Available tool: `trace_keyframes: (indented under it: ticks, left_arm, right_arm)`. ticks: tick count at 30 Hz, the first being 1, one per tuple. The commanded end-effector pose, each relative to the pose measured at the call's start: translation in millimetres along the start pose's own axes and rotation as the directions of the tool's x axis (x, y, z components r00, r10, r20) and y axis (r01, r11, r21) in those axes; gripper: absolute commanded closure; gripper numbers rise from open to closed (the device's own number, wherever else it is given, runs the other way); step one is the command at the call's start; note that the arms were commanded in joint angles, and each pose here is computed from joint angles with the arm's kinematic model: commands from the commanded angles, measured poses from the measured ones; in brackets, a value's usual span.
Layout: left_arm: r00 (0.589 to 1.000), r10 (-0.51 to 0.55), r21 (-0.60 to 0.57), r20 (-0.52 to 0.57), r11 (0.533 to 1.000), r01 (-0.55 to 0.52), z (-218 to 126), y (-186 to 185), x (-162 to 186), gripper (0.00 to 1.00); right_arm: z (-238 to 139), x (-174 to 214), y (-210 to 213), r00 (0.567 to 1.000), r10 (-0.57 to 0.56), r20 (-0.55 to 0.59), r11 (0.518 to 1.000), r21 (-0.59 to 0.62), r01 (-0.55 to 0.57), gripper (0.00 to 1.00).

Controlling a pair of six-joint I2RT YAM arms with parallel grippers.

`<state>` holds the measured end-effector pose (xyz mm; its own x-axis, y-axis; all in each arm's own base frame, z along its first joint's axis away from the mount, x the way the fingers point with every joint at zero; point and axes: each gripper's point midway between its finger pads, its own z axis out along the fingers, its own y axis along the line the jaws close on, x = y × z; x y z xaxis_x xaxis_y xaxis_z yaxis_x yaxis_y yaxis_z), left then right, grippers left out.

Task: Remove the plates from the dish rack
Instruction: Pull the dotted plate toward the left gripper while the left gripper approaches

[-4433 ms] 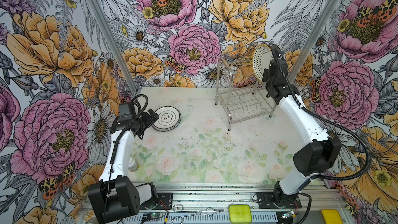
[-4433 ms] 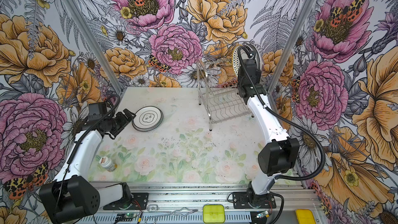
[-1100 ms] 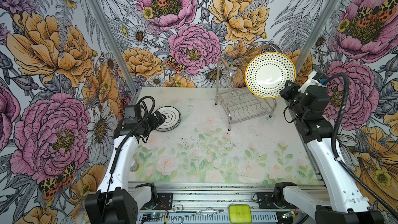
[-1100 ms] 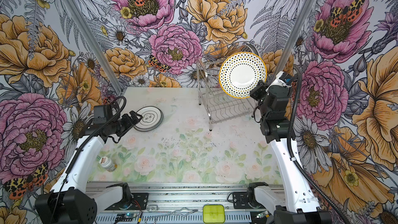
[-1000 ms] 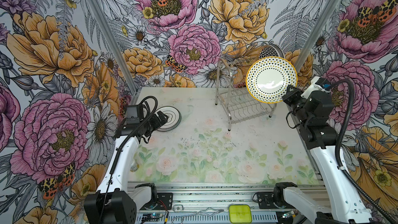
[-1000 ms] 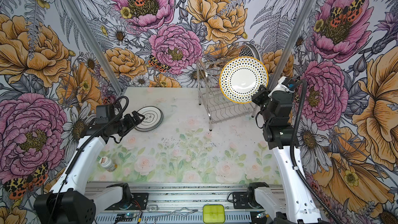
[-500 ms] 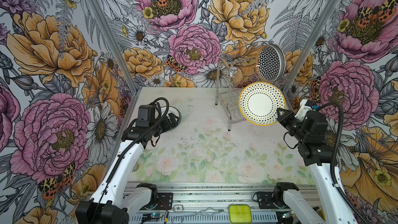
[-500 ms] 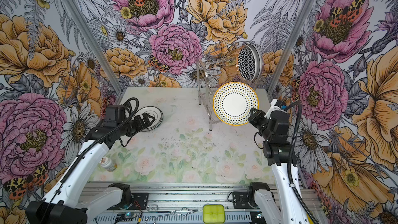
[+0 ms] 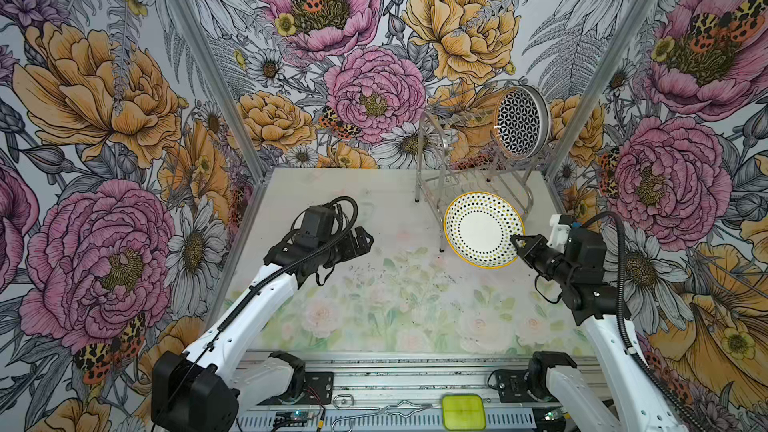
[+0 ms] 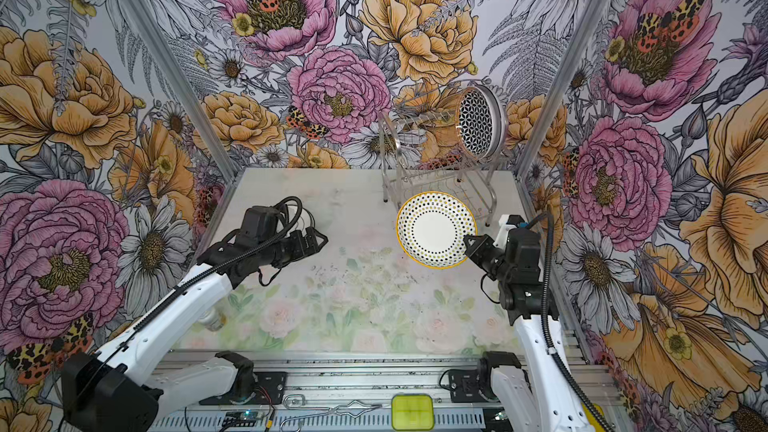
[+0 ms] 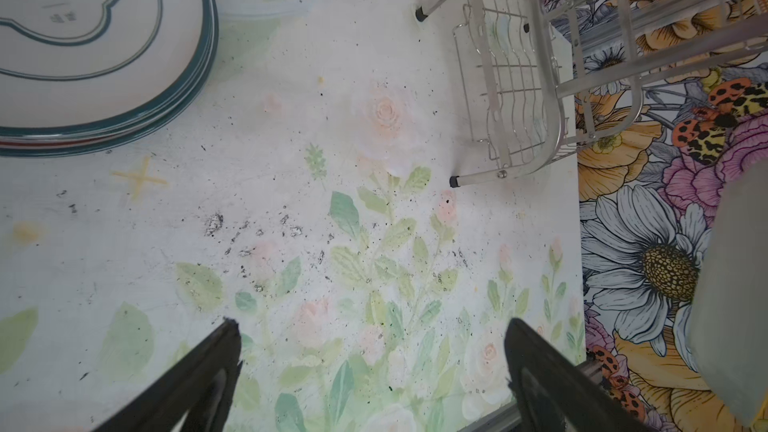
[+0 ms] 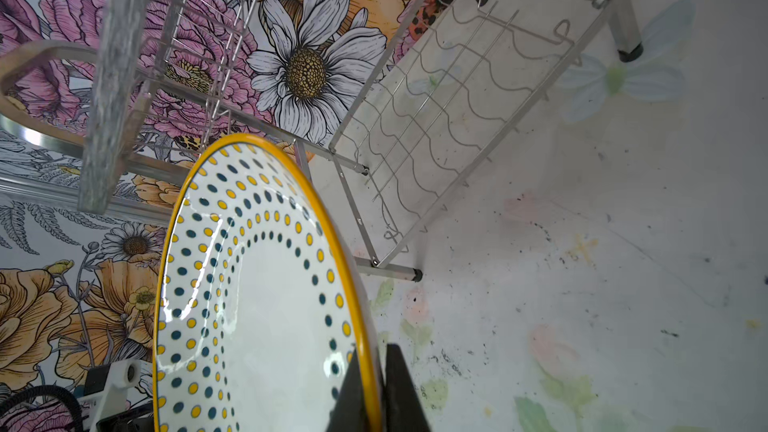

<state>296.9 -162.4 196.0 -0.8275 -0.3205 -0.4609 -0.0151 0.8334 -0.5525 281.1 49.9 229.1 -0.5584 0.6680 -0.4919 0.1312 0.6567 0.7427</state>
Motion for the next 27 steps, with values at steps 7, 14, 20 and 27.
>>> trace_keyframes:
  ticks: [7, 14, 20, 27]
  left_arm:
    - [0.999, 0.030, 0.055, 0.019, 0.998, -0.031, 15.2, -31.7, -4.6, 0.01]
    - [1.000, 0.013, 0.159, -0.010, 0.987, -0.011, 24.7, -49.4, 3.9, 0.01]
    - [0.999, 0.013, 0.183, -0.029, 0.983, -0.007, 32.0, -52.2, 7.8, 0.01]
    - [0.997, 0.015, 0.205, -0.073, 0.979, 0.000, 45.7, -54.0, 14.9, 0.04]
  right_arm:
    - [-1.8, 9.4, 26.4, 0.998, -0.058, -0.017, 0.988, -0.145, 0.055, 1.00]
    - [26.7, 38.9, 33.5, 0.977, -0.158, -0.146, 0.981, -0.137, 0.138, 1.00]
    - [46.1, 53.7, 41.5, 0.958, -0.205, -0.199, 0.975, -0.125, 0.183, 1.00]
    - [62.5, 71.5, 47.3, 0.947, -0.215, -0.239, 0.973, -0.136, 0.187, 1.00]
